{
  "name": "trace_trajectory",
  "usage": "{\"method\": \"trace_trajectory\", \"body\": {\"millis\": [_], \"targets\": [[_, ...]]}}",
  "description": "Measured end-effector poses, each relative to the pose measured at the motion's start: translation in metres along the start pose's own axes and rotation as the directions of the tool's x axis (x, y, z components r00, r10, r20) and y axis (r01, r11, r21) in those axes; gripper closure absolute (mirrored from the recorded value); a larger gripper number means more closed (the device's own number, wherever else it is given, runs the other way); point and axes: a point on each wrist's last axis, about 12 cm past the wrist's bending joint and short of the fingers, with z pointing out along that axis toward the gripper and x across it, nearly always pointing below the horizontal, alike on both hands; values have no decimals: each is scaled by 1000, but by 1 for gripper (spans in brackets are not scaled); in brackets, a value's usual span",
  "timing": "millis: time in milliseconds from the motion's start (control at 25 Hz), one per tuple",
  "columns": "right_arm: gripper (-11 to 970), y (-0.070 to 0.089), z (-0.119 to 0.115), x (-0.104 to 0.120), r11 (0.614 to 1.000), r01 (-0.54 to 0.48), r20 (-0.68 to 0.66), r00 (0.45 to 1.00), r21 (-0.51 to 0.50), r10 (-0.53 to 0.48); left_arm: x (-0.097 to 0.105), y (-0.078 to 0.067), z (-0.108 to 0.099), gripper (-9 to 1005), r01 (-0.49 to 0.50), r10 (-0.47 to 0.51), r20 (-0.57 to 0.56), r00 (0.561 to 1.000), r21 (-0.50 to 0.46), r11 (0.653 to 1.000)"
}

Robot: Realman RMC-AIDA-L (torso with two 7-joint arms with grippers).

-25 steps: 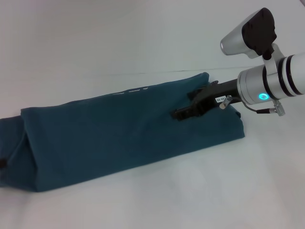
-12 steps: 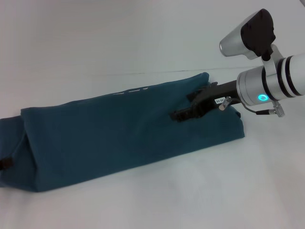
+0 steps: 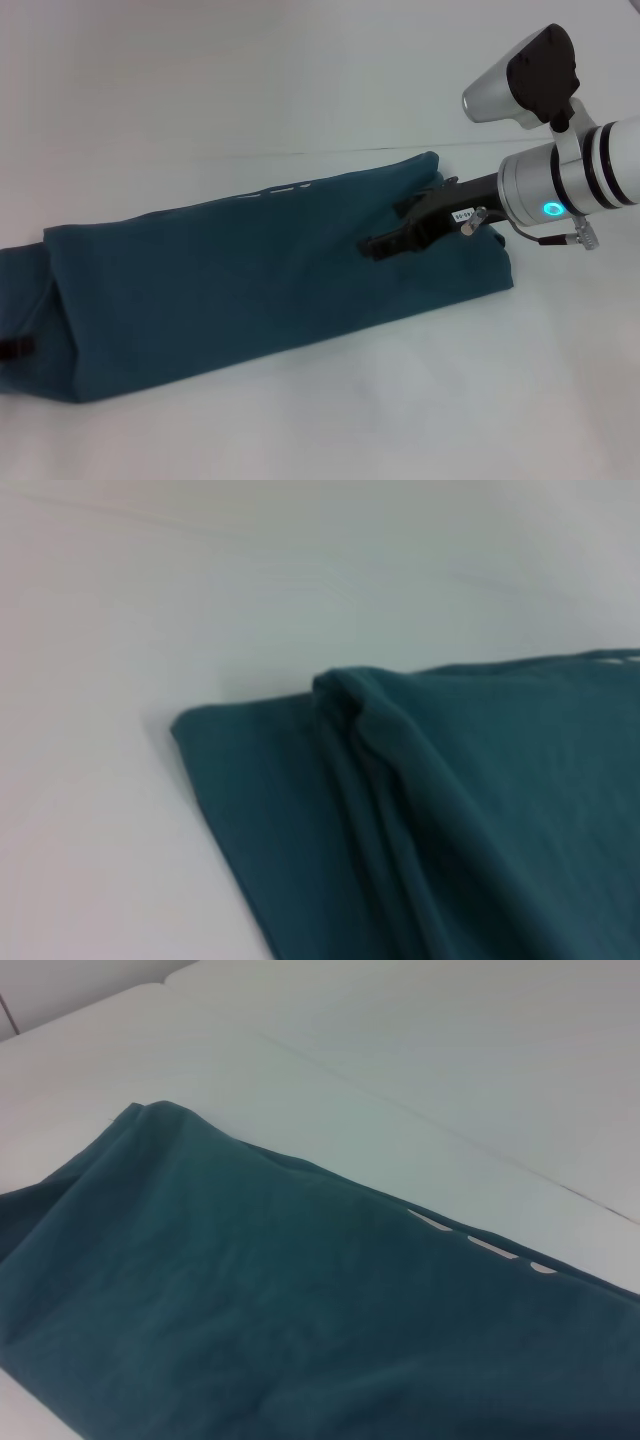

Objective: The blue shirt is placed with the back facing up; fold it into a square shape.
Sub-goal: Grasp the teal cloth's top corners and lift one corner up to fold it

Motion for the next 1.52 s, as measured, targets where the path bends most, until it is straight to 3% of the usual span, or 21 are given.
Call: {"method": "trace_trajectory", "body": {"millis": [80,480,800,1160,1520], "targets": [[31,0,0,0,1000,0,0,1000,0,0,-1,0,-1,341,1,-1,6,1000,-4,1000],[32,1,1,-3,1000,6,2,1000,0,-6,-5,-3,5,186,-16,16,-23,1000,-17,1000],[32,0,2,-5,1000,4,8,1000,16,-4,-11,-16,17,255,-88,88,-76,993,3,996],[32,-2,2,-6,999,5,16,1000,35,-5,-20,-20,22,332,-91,92,-90,992,17,996],[31,-2,2,-6,999,6,16,1000,37,-6,-20,-21,23,733,-92,93,-93,991,19,996]]}}
